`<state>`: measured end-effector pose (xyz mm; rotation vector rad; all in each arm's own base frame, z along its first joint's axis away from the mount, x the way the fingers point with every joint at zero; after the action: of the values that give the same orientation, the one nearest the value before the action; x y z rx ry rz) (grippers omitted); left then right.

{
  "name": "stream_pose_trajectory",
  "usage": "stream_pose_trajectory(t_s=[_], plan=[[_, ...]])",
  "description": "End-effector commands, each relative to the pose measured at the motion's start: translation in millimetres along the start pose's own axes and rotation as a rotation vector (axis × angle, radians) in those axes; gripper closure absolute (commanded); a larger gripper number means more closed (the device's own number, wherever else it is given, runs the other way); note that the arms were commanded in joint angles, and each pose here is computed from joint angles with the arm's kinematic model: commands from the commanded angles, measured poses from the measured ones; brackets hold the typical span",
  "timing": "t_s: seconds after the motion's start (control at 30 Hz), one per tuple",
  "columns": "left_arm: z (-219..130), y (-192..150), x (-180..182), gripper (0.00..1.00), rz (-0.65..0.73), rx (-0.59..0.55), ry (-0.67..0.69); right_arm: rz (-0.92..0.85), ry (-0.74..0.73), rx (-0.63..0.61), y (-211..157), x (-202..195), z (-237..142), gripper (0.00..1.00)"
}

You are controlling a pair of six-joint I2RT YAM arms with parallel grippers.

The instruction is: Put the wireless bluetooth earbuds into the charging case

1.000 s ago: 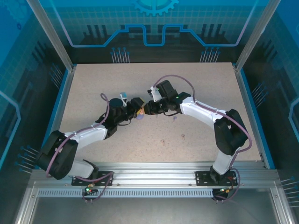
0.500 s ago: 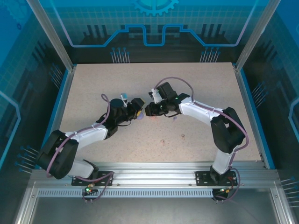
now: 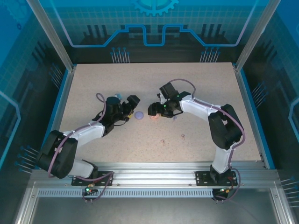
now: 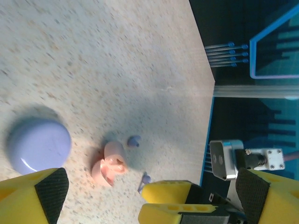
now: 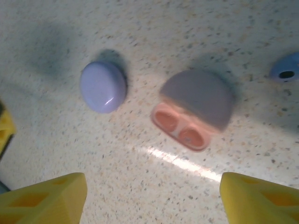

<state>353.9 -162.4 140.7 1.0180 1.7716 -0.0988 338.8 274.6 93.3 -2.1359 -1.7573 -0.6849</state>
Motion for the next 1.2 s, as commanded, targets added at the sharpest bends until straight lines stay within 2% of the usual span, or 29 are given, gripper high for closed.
stream_pose_trajectory(t_s=[0.0, 0.2, 0.77, 1.0, 1.17], plan=[[-8.4, 14.7, -0.2, 0.01, 0.021, -0.003, 0.017, 0.063, -0.043, 0.017, 10.6, -8.9, 6.9, 0.20], [-14.2, 24.6, 5.8, 0.01, 0.027, -0.003, 0.041, 0.067, -0.053, 0.036, 24.3, -4.4, 23.1, 0.19], [-10.1, 24.6, 5.5, 0.01, 0.025, 0.010, 0.039, 0.025, -0.063, 0.100, 39.4, 9.6, 54.4, 0.19], [-19.8, 29.2, 4.1, 0.01, 0.033, -0.012, 0.043, -0.089, 0.059, 0.211, 36.8, 36.4, 68.5, 0.23], [-28.9, 34.8, 4.0, 0.01, 0.035, -0.035, 0.043, -0.159, 0.152, 0.301, 20.3, 54.6, 68.0, 0.27]])
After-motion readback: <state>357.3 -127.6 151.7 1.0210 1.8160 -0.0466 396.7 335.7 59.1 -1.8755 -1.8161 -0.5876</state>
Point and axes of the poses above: each hand's point on the last joint's axis, 136 mm out from that joint toward the fingers, its own z axis out along the fingers, its own x axis along the line the jaws close on, y = z × x, the point moved 2 cm from there along -z, back along the fingers, and after that the axes turned 14 degrees about z, right-handed, at the moved point
